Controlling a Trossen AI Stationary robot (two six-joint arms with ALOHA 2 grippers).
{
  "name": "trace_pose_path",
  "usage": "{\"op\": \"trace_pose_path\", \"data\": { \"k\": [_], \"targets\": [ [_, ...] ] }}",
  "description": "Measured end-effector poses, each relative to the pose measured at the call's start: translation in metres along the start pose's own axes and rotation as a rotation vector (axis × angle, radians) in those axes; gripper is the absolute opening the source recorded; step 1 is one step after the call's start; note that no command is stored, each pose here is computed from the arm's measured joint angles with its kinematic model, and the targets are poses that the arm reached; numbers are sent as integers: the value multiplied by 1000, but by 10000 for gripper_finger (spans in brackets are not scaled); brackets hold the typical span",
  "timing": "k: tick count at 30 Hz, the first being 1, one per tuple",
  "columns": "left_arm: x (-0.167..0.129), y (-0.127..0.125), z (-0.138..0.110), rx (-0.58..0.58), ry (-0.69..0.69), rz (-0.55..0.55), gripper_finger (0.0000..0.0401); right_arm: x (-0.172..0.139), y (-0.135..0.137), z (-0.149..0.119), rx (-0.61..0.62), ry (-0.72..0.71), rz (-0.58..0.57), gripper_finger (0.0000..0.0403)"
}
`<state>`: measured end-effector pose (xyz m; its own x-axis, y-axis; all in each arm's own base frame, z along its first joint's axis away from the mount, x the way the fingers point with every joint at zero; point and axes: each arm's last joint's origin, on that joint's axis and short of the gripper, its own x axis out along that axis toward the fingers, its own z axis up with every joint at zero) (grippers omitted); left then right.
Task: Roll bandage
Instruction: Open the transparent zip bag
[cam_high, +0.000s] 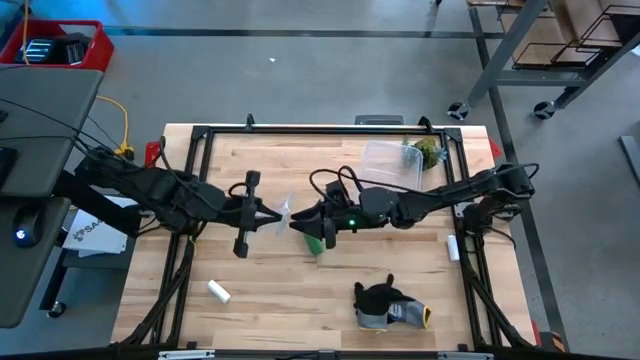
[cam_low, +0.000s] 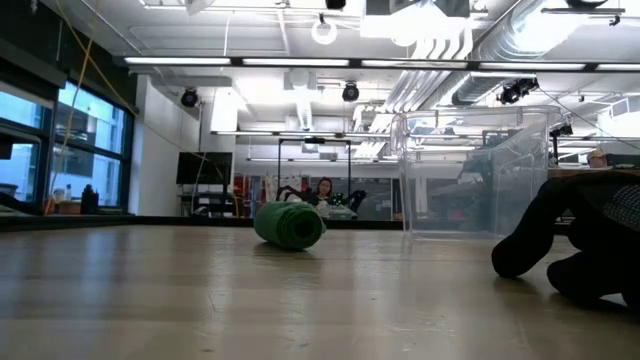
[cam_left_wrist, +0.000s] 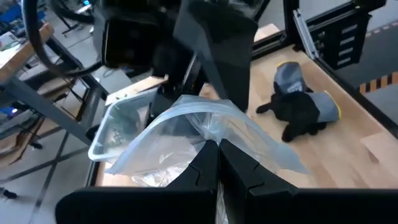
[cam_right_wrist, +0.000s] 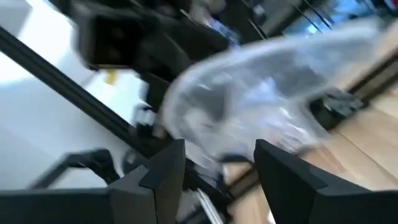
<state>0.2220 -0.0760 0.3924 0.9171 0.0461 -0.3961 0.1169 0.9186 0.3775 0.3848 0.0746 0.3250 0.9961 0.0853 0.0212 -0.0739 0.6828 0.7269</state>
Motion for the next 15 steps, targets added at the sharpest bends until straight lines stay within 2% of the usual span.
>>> {"op": "trace_pose_path", "data": {
  "k": [4,10,13,15],
  "targets": [
    [2,-1,-1,4,9,0,0,1,4,10,16,-87,68,185],
    [8,-3,0,7,15,2,0,1,1,12,39,-105,43,181],
    [11,-4,2,-1,-4,6,0,1,-1,10,58,-103,11,148],
    [12,-4,2,1,-2,13,0,1,-1,8,62,-103,-9,102]
  ]
}}
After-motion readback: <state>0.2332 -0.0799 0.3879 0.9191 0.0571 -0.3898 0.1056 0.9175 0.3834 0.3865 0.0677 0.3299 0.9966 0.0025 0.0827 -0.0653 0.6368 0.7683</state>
